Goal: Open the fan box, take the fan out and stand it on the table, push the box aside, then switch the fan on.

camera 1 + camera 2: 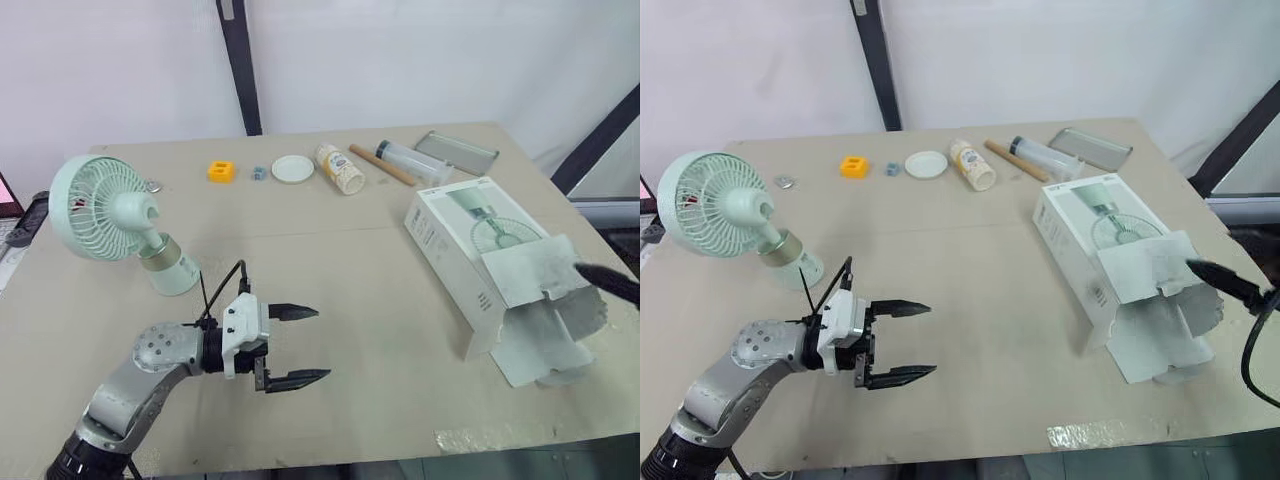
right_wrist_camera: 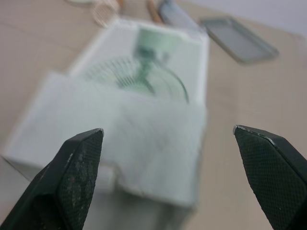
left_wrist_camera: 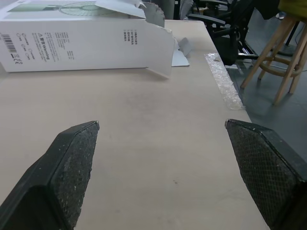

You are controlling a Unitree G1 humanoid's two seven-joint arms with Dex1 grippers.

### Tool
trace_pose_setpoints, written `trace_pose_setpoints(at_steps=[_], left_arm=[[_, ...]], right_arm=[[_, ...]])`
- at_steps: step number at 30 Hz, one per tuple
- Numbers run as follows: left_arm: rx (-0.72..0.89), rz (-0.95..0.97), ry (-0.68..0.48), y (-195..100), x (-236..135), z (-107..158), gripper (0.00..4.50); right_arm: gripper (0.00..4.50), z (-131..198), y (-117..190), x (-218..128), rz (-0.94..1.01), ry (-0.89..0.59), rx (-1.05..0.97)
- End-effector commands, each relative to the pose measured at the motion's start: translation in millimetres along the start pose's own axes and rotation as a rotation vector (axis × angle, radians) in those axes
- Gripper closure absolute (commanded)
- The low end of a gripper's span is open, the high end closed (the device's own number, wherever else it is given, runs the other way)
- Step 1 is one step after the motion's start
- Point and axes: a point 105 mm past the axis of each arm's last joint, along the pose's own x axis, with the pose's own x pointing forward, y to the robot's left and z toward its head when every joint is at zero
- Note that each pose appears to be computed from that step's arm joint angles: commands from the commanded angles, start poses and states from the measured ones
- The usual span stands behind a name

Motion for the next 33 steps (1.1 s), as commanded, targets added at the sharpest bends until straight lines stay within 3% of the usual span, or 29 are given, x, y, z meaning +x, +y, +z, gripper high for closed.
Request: trace_pose_setpoints(at_steps=[1,7,14,22,28,33], left_arm=[[0.015,0.052,-0.035,5.3,-0.2,12.5,0.0],[0.009,0.171,-0.029,15.8,-10.9,14.9,0.0],[-0.035,0.408,-0.06,32.6,-32.0,13.3,0.0],[-0.103,0.686,-0.109,40.1,-55.7,8.0,0.0],[-0.12,0.884,-0.137,41.2,-76.7,10.4,0.0],[-0.15,1.058,-0.154,35.3,-100.5,8.4,0.0]], right_arm=[[0.06,27.9,80.7,62.1,0.319,-0.141,-0.028],[0.06,51.5,169.0,98.9,0.634,-0.265,-0.014],[0.06,43.4,222.4,115.0,0.775,-0.305,-0.009],[0.06,41.8,247.1,135.8,0.794,-0.37,0.046],[0.06,26.3,253.3,141.7,0.771,-0.408,-0.122],[0.06,29.5,250.0,145.7,0.749,-0.458,-0.098]])
